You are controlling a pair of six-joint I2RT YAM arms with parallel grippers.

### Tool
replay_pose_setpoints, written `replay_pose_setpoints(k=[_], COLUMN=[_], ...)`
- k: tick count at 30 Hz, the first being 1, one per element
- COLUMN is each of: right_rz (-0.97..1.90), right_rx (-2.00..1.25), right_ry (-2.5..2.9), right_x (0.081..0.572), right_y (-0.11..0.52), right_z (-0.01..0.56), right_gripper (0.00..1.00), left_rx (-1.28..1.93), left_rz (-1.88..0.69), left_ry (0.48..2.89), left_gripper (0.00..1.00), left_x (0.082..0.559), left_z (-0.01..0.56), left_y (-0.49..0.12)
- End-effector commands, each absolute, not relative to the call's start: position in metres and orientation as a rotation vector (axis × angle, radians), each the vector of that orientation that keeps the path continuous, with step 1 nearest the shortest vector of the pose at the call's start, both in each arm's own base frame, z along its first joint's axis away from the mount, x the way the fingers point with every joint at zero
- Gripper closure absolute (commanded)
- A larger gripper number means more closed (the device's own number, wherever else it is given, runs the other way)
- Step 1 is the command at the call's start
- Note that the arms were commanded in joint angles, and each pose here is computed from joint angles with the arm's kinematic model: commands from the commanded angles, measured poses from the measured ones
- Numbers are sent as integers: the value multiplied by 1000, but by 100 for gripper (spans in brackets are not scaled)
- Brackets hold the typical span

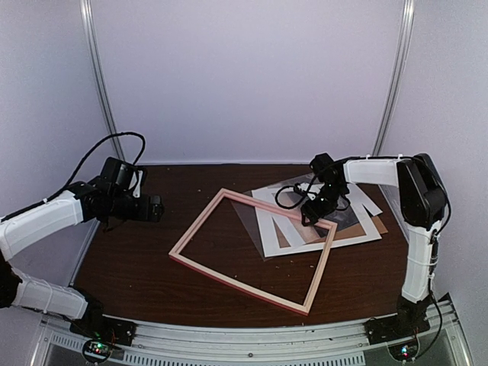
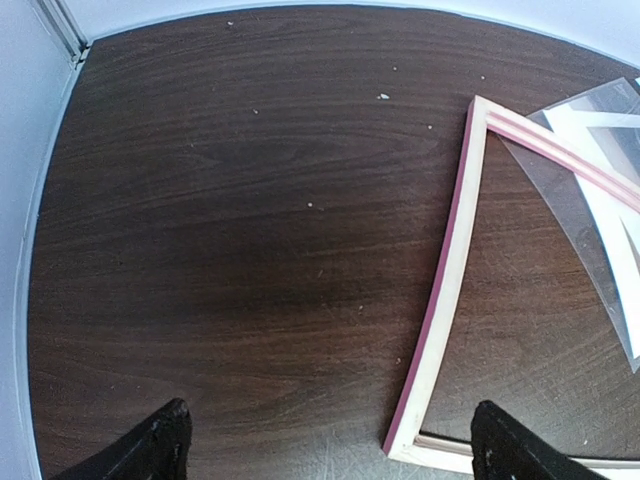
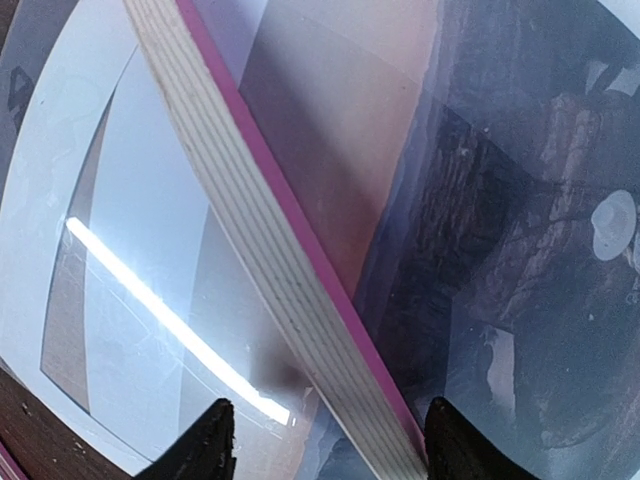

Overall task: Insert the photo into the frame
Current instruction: Adjust the frame body at the center of the board.

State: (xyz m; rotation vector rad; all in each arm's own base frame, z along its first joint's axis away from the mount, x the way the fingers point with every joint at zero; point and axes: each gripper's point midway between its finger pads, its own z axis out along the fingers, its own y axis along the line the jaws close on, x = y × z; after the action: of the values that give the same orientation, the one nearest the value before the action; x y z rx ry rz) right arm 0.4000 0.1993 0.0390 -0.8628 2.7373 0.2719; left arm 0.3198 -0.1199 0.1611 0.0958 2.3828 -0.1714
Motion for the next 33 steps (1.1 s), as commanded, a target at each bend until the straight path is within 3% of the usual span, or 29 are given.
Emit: replay_pose_setpoints(k=[1,9,14,20,25,33], right_rz=[320,383,400,443,474,546], right_rx=[-871,-777,-688,-413,-297,-272], right_ry=[2746,2738,2745,2755,2732,2706], right_x=[396,380,367,366,362,342], right_y=[205,214,218,221,233,274], right_z=[37,40,38,43,45,48], right_gripper=[41,61,69,79,80,79], left_rx=[87,-69,-233,-351,-404,-291], left_rz=[-207,-223,-364,-446,-522,-521], left_ry=[2412,2556,2683,2739,2735,2704], left_gripper=[2,3,3,3,3,6], left_x=[316,291,260,232,230,268], left_z=[153,129,104,82,70,81], left_y=[-125,-117,-125,-132,-140,-159])
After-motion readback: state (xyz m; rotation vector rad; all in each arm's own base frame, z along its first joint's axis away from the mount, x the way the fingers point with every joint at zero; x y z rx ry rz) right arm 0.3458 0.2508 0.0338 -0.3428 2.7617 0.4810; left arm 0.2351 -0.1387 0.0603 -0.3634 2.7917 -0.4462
